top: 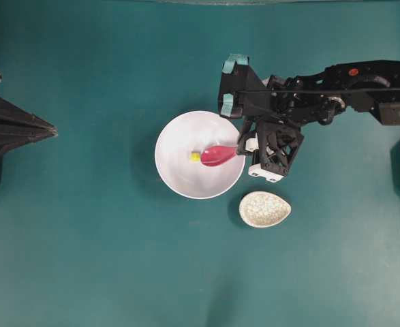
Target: Scoop the yellow hexagonal prism block from the bowl with a spoon using the right arm.
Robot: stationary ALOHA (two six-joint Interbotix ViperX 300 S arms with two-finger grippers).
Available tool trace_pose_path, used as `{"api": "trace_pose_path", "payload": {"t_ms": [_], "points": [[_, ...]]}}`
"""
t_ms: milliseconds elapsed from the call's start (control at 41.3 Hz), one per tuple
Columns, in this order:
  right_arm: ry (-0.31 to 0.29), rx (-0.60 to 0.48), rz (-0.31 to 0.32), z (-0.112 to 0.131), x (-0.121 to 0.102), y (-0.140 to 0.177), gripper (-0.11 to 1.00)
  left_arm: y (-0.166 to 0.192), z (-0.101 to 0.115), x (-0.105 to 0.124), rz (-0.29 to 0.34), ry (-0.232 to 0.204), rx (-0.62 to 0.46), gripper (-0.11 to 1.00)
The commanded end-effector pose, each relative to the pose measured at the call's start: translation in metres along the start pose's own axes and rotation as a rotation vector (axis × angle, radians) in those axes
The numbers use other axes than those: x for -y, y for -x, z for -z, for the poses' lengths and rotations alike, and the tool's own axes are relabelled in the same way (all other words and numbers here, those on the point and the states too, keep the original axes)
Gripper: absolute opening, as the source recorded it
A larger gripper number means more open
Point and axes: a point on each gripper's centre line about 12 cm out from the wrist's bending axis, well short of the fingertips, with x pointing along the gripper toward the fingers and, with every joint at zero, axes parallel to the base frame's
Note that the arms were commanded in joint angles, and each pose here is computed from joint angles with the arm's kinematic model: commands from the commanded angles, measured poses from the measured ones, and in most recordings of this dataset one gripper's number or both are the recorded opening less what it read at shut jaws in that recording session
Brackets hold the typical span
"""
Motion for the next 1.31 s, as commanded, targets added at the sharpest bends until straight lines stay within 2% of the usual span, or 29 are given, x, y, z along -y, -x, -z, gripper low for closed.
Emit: {"api": "trace_pose_path", "payload": {"t_ms": [0,363,800,1284], "points": [[0.007,0.033,0.002,-0.01,-0.001,0.007,0.24,-0.002,-0.01,0.0,0.001,-0.002,0.026,0.06],[0.001,0.018,0.007,-0.01,0.002,-0.006,0.24,-0.001,-0.01,0.0,0.001,-0.002,0.028,0.06],[0.023,0.081,0.022,-0.021,0.0,-0.029,0.24,-0.001,-0.011,0.0,0.001,-0.003,0.029,0.06],[0.019,0.186,0.042,-0.028,0.002,-0.032,0.24,-0.001,-0.011,0.0,0.001,-0.003,0.031,0.06]]}}
